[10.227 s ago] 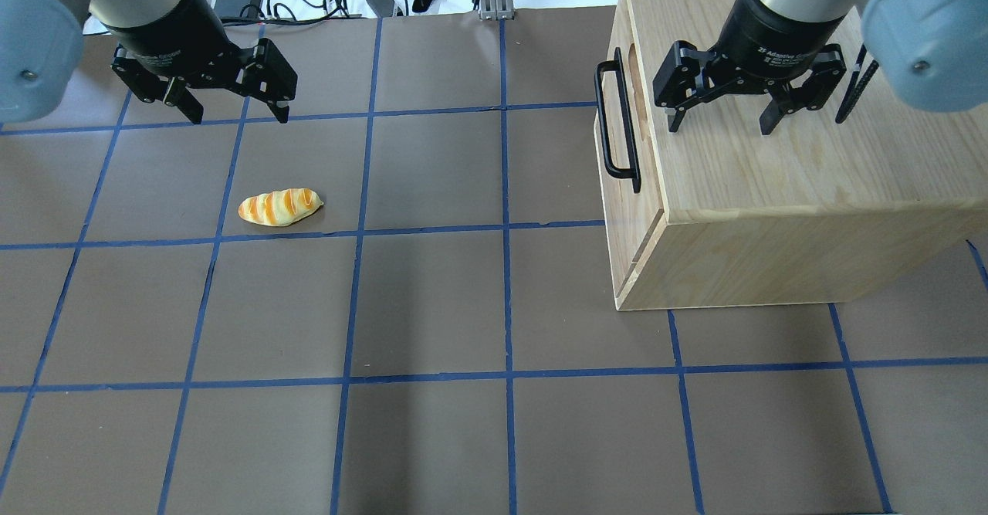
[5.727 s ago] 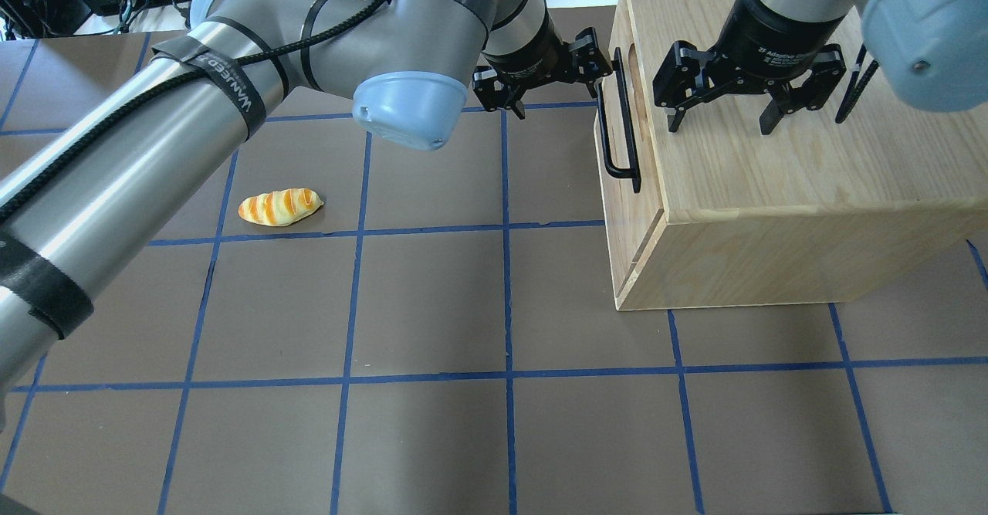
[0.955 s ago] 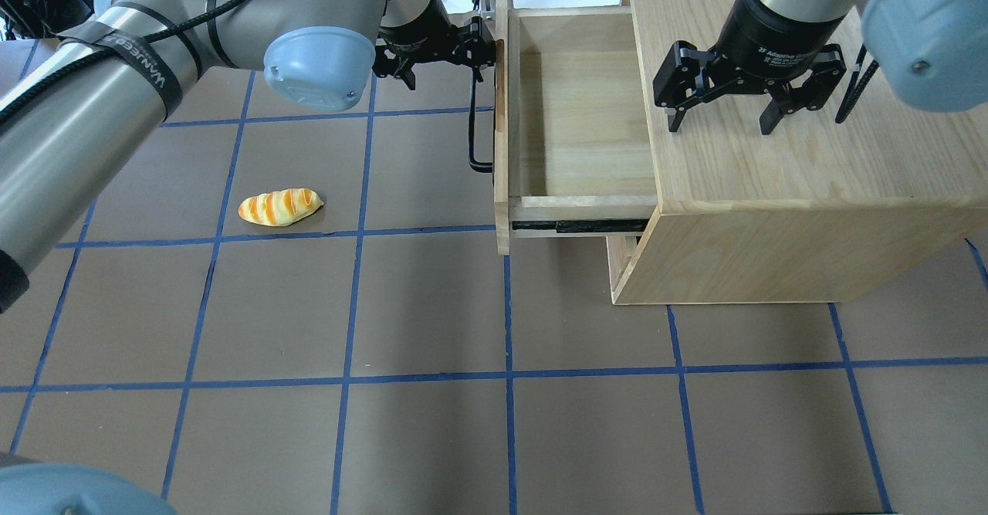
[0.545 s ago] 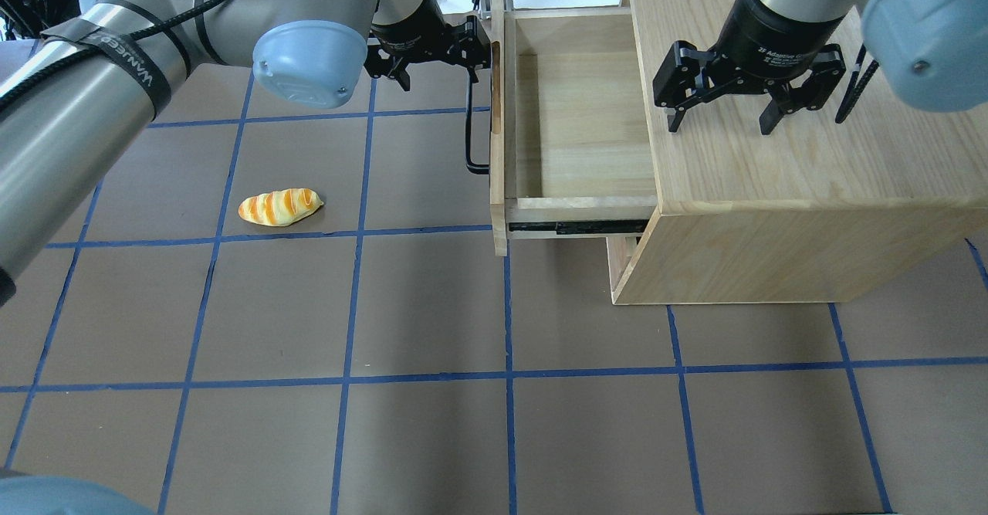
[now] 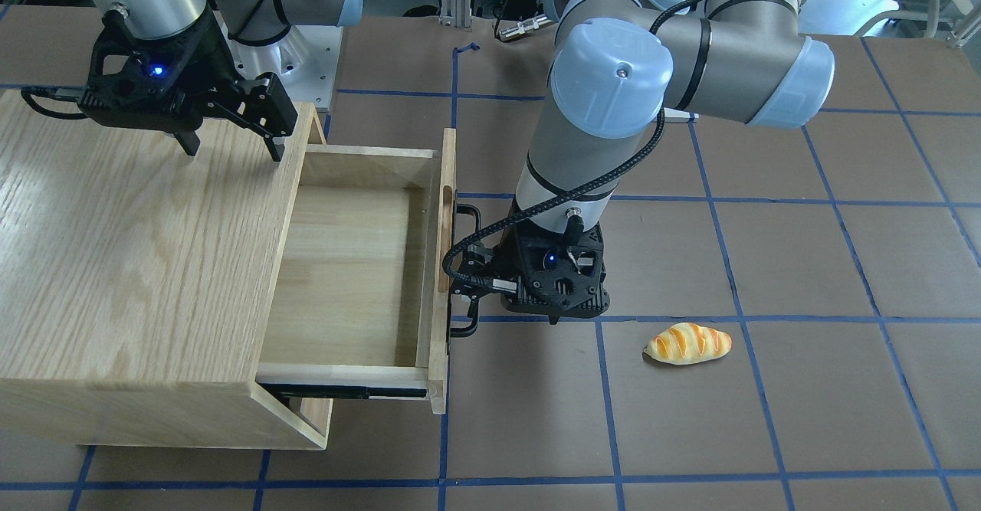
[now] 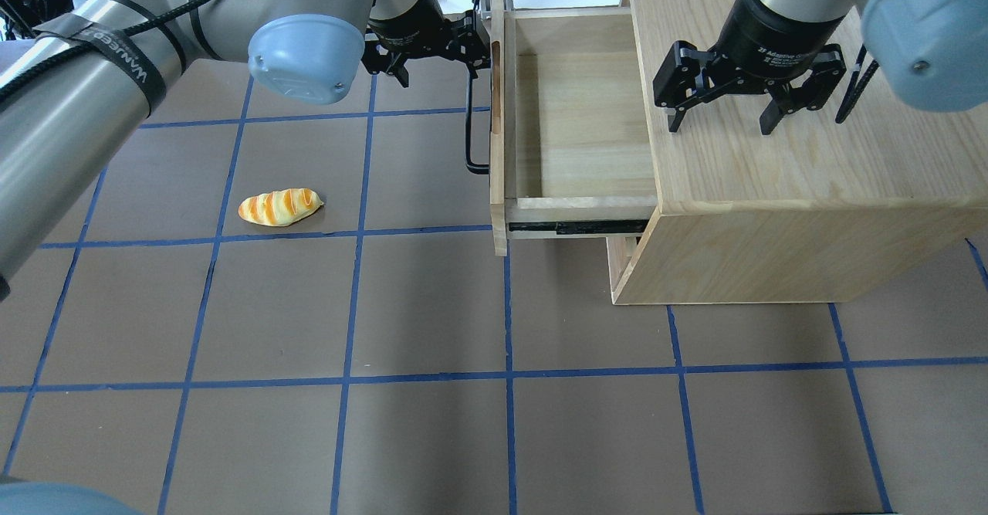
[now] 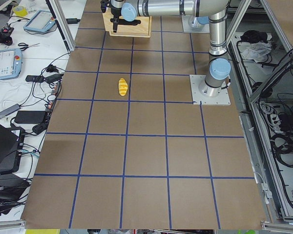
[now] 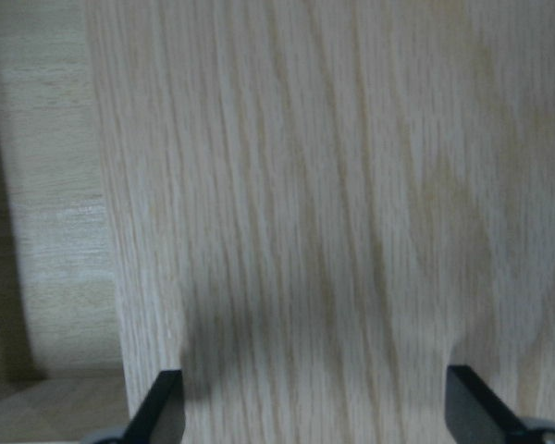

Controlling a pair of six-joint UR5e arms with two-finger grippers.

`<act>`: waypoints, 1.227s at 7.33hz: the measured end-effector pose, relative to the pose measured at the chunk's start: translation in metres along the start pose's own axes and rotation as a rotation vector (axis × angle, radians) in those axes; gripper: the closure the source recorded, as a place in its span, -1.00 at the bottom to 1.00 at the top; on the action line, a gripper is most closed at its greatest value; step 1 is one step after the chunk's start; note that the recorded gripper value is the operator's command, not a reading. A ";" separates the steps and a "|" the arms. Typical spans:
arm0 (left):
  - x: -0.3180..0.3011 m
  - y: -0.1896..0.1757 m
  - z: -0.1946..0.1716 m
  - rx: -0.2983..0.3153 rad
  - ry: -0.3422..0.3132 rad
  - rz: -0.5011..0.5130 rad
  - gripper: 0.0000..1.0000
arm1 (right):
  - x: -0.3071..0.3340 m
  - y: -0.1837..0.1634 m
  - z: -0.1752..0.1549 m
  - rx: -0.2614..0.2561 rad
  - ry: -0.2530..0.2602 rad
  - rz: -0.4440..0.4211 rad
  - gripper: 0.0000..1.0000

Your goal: Open upper drawer

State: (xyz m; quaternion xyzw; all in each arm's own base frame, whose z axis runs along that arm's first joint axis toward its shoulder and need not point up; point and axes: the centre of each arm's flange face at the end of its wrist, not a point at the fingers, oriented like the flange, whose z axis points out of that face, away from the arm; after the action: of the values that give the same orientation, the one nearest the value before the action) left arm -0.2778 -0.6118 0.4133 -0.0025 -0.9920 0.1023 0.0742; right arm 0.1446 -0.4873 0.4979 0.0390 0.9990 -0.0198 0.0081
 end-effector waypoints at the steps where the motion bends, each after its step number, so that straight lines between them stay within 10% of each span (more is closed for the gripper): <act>1: -0.005 0.001 -0.008 -0.004 -0.003 -0.010 -1.00 | 0.000 0.000 0.000 0.000 0.000 0.000 -1.00; 9: -0.099 0.029 -0.114 -0.093 -0.177 -0.031 -1.00 | 0.000 0.000 0.000 0.000 0.000 0.000 -1.00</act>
State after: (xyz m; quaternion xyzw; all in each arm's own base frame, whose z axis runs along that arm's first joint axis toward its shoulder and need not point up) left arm -0.1632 -0.5624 0.5027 0.0186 -0.9982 0.0549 -0.0123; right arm 0.1446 -0.4873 0.4979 0.0390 0.9990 -0.0198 0.0081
